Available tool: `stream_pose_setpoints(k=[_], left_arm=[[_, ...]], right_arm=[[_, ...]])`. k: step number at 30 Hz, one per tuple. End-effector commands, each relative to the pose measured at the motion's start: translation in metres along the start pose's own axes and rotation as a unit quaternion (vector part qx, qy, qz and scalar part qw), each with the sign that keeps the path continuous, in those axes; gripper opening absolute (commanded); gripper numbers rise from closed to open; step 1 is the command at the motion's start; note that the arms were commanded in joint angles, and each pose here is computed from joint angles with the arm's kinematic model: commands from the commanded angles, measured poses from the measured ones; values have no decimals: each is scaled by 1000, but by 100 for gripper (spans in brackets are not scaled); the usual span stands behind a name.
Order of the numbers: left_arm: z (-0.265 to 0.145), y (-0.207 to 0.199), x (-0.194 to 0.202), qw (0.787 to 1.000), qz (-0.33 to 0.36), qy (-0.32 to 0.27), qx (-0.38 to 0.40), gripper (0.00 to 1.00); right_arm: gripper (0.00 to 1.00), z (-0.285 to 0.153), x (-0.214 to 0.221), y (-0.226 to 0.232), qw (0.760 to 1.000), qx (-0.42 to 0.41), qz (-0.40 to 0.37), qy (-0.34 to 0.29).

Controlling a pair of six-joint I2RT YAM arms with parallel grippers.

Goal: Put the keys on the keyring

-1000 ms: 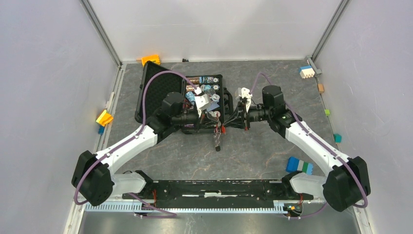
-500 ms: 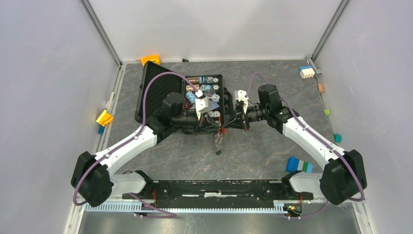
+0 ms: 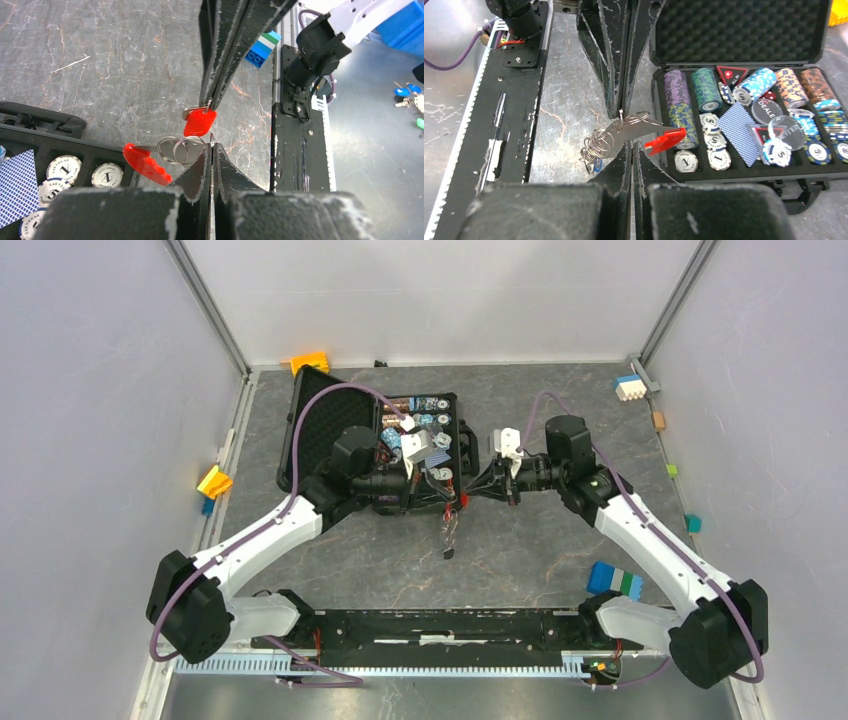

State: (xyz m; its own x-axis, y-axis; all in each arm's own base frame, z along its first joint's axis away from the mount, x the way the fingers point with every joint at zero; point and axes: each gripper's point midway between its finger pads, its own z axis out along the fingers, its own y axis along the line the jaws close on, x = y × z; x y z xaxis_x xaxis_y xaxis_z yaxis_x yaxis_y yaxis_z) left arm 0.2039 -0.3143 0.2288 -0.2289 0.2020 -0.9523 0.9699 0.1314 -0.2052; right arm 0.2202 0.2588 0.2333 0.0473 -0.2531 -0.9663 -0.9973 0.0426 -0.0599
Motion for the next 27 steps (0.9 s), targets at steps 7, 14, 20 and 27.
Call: stream_pose_setpoints(k=[7, 14, 20, 27], left_arm=[[6, 3, -36, 997, -67, -29, -14, 2], [9, 8, -37, 995, -94, -27, -25, 2], [9, 9, -36, 994, -101, -25, -31, 2], [9, 11, -36, 994, -101, -26, -36, 2]], right_arm=[[0, -3, -9, -14, 998, 56, -20, -8], [0, 0, -9, -12, 998, 55, -21, -6], [0, 3, -12, -9, 999, 49, -24, -8], [0, 3, -14, -6, 999, 46, -28, -7]])
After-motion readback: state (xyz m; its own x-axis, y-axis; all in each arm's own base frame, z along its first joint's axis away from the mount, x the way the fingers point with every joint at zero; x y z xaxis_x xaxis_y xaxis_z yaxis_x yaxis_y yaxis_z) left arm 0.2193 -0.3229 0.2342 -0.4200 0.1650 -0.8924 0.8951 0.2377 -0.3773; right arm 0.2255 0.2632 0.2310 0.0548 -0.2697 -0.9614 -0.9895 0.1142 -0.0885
